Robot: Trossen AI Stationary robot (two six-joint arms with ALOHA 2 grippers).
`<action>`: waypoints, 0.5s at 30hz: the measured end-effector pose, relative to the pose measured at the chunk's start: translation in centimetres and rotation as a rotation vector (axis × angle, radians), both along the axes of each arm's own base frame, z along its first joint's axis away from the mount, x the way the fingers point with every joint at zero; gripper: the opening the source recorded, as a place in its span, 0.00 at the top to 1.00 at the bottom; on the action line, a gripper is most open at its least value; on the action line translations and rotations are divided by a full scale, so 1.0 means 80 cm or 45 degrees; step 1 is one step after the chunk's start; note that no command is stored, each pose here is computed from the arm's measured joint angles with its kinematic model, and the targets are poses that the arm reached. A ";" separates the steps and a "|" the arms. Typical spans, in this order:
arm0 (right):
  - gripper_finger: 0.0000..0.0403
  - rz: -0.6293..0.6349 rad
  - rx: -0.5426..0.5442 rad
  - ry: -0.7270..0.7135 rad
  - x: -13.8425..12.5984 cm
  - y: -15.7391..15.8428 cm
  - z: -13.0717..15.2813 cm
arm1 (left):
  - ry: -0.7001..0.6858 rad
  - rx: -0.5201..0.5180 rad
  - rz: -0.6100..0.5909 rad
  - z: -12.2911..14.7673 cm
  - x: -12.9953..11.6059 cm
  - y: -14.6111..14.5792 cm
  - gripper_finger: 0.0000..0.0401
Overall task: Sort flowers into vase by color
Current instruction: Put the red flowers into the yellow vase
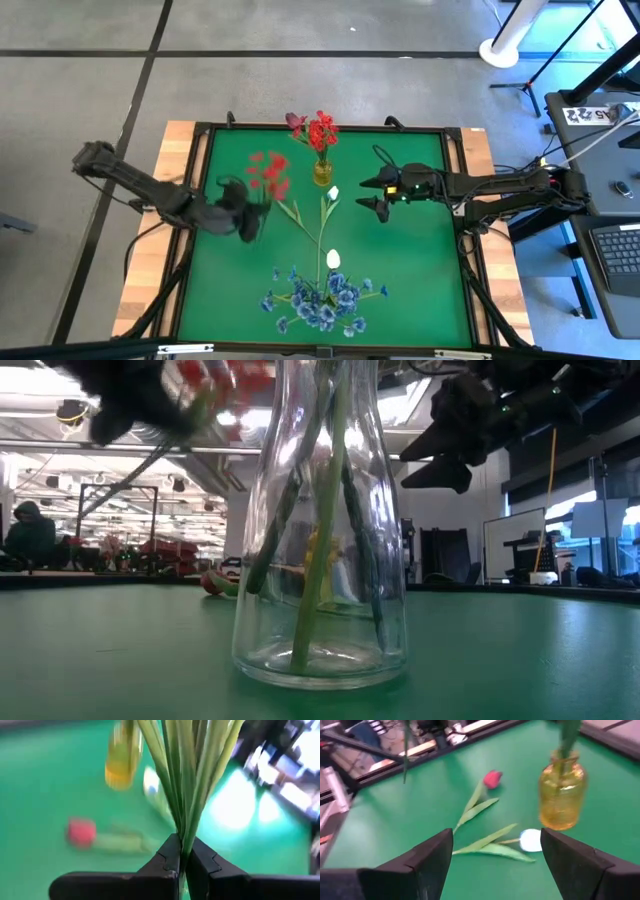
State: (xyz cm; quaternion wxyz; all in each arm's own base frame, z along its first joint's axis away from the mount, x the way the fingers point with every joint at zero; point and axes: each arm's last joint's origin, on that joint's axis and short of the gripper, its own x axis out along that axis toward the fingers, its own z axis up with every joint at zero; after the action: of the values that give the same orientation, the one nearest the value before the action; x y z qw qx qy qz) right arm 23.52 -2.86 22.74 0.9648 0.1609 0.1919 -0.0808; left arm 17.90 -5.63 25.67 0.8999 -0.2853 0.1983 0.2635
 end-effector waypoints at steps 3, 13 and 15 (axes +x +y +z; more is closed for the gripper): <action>0.26 -0.058 -0.056 0.021 -0.001 -0.002 -0.001 | -0.195 0.176 0.061 0.031 -0.004 0.016 0.99; 0.26 -0.106 -0.143 0.061 -0.008 -0.004 -0.020 | -0.508 0.562 -0.106 0.083 0.027 0.057 0.99; 0.26 -0.097 -0.140 0.045 -0.010 -0.003 -0.025 | -0.516 0.586 -0.111 0.080 0.040 0.071 0.99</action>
State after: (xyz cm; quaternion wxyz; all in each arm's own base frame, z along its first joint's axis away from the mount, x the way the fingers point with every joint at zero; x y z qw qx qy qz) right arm 22.74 -3.11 20.71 0.9649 0.1134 0.1977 -0.1307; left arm 21.07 0.07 32.08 0.9726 -0.1118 -0.0379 0.2003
